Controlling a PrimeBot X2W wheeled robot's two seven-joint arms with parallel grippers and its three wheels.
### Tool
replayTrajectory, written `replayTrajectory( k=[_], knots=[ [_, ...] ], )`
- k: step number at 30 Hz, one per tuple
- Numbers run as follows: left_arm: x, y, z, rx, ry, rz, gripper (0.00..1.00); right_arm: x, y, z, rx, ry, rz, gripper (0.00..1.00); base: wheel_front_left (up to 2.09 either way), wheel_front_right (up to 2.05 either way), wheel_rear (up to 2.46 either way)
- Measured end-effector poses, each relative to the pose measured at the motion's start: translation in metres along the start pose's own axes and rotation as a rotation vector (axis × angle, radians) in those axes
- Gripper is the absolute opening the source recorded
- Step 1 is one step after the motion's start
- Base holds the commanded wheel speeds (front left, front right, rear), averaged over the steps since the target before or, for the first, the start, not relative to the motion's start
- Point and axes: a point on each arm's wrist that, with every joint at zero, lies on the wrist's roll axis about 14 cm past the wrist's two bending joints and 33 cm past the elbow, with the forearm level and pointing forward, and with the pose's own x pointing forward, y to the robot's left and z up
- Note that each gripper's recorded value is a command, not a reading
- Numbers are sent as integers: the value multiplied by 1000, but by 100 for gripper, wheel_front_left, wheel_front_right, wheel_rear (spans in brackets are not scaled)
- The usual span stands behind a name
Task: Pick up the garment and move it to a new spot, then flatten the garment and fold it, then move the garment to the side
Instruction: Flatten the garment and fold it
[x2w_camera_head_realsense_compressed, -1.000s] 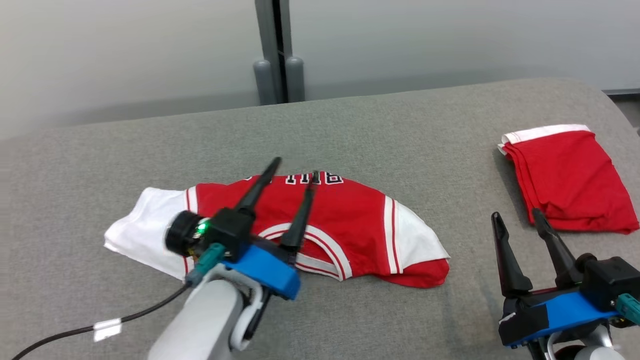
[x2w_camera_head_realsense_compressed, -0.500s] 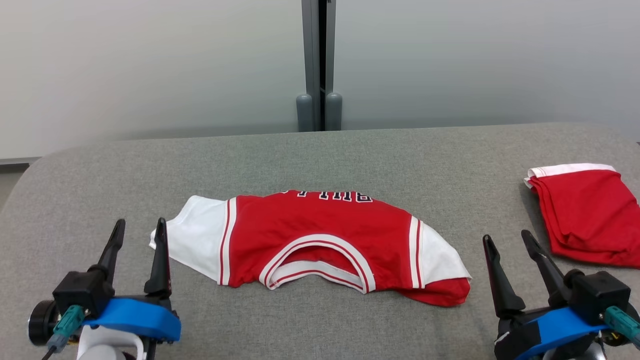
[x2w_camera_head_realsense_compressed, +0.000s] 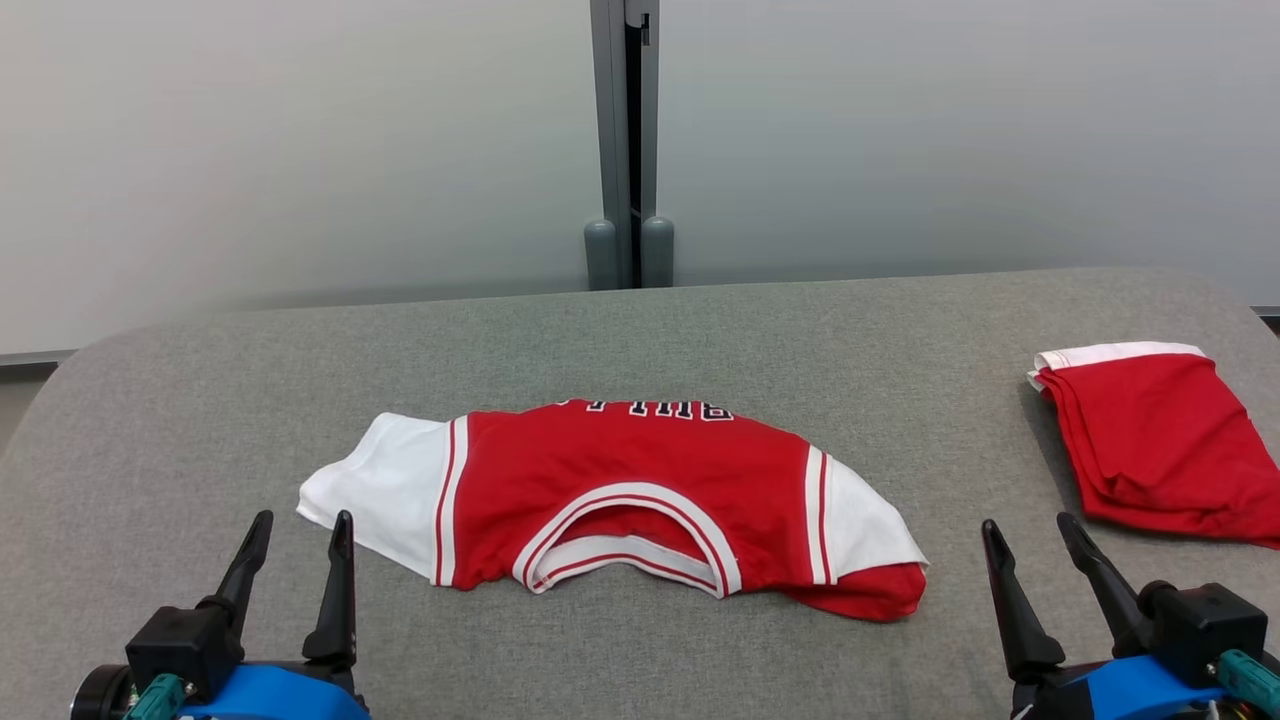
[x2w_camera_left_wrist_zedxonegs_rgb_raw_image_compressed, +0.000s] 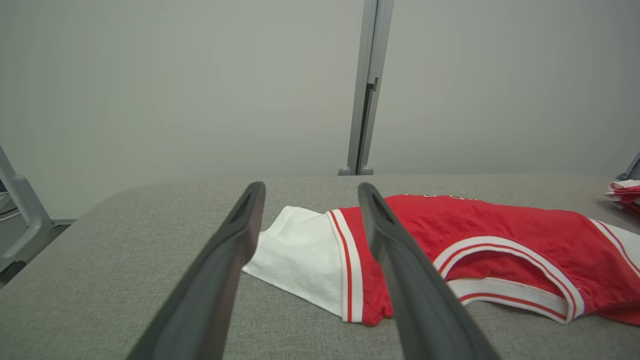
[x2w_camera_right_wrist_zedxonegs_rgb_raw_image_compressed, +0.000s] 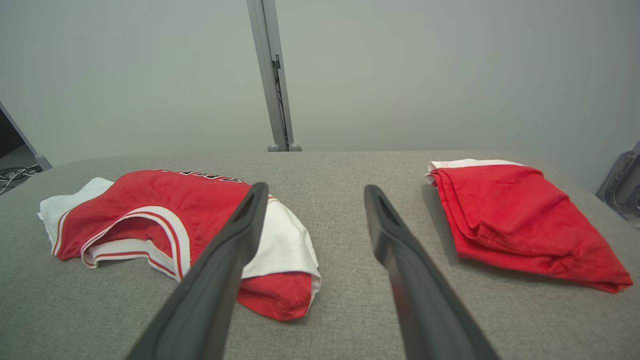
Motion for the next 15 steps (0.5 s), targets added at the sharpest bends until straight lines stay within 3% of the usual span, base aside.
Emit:
replayTrajectory(
  k=[15],
  knots=[
    [-2,-2,-1,-3,7,-3,100,-2,0,3,0,-5,-2,100,0,0,0]
  ],
)
